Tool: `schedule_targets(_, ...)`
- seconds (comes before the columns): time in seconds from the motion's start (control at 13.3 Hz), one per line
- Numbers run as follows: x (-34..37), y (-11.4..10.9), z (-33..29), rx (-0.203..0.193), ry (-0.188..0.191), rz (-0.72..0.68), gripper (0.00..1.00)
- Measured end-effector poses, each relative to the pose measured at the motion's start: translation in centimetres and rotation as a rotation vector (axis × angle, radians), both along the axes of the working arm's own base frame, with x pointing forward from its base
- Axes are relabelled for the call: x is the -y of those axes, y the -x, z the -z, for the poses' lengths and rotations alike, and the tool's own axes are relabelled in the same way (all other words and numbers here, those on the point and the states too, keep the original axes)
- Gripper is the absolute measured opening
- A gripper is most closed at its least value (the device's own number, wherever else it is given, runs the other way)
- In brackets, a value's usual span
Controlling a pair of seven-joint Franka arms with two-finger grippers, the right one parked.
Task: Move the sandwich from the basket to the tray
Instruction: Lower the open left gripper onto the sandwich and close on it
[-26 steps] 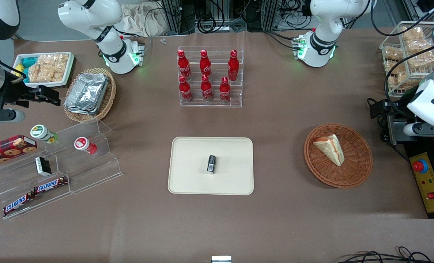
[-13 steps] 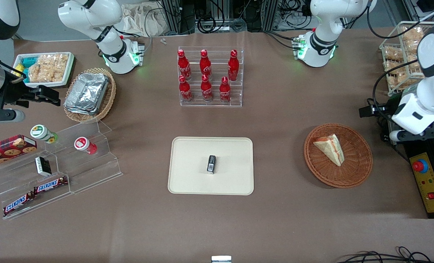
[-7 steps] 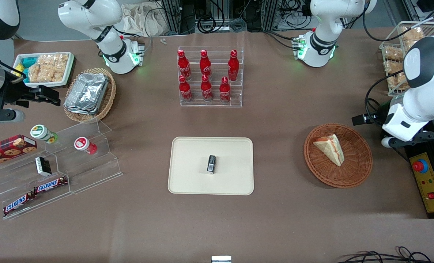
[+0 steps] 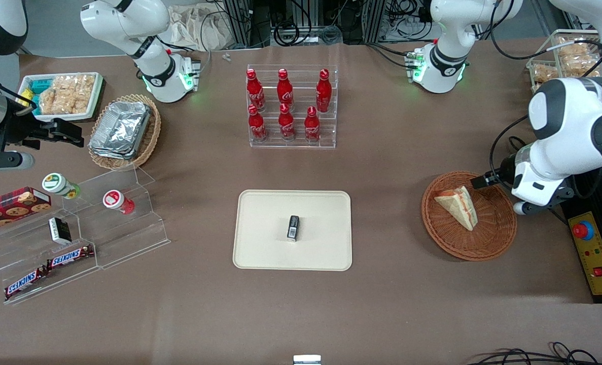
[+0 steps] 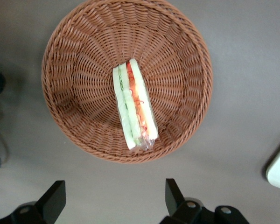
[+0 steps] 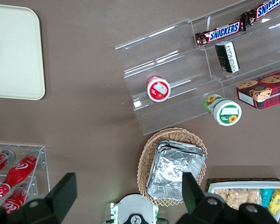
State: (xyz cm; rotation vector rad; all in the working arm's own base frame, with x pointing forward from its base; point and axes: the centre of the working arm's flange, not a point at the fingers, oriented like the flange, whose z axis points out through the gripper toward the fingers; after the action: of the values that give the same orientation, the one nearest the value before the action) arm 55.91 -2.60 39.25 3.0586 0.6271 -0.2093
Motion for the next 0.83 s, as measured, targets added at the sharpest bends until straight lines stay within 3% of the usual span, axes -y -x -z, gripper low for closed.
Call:
schedule_targets(0.3, -0.2, 0.9, 5.1, 0.094, -0.013, -0.178, 0.96)
schedule_targets(0.6, -0.2, 0.7, 9.3, 0.097, -0.014, -0.258, 0.96)
schedule_targets(0.83, -0.3, 0.2, 10.7, 0.123, -0.011, -0.298, 0.96)
